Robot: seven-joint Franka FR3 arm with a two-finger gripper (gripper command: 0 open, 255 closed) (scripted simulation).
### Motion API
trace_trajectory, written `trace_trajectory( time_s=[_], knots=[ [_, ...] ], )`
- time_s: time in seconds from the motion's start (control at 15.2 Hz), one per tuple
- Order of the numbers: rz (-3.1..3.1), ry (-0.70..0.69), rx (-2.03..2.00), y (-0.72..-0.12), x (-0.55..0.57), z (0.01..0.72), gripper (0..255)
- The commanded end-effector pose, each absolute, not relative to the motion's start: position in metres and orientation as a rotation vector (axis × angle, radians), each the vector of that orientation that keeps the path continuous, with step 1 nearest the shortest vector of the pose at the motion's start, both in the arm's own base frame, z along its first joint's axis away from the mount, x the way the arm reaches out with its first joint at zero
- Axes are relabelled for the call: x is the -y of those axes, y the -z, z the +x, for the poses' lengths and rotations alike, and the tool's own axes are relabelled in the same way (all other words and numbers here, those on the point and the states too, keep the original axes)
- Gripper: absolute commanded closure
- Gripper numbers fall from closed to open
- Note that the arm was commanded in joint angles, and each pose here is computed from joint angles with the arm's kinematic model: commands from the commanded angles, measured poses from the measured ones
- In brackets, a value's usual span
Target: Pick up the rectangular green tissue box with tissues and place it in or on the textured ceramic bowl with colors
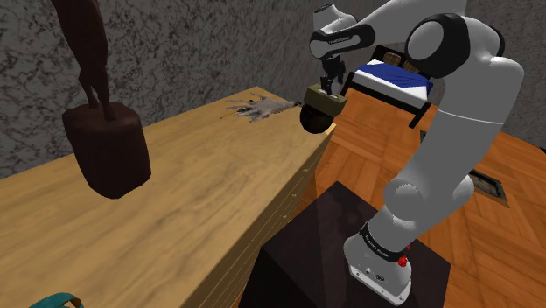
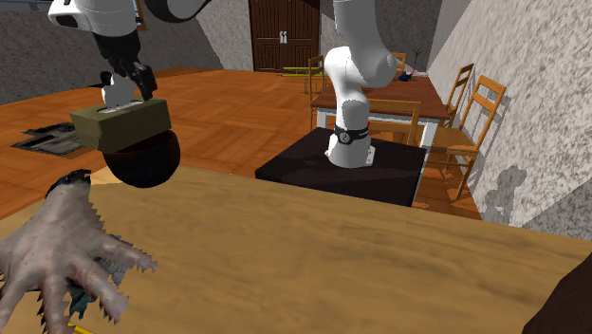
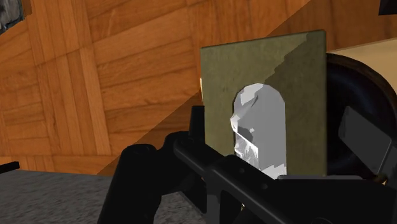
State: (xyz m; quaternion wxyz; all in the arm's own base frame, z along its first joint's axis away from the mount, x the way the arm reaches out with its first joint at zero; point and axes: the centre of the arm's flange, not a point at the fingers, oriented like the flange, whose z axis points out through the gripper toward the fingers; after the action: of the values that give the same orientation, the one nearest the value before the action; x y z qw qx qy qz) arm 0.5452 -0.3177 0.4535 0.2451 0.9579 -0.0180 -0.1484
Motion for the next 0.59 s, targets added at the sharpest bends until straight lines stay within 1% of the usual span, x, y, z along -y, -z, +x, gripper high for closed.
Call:
trace_trajectory(
  time_s=[0.0,0.26,0.53],
  knots=[
    [2.615,0.405,0.049,-0.454,0.317,0.545,0],
    [2.615,0.405,0.049,-0.495,0.294,0.560,0],
    [2.615,0.405,0.049,-0.495,0.294,0.560,0]
  ],
)
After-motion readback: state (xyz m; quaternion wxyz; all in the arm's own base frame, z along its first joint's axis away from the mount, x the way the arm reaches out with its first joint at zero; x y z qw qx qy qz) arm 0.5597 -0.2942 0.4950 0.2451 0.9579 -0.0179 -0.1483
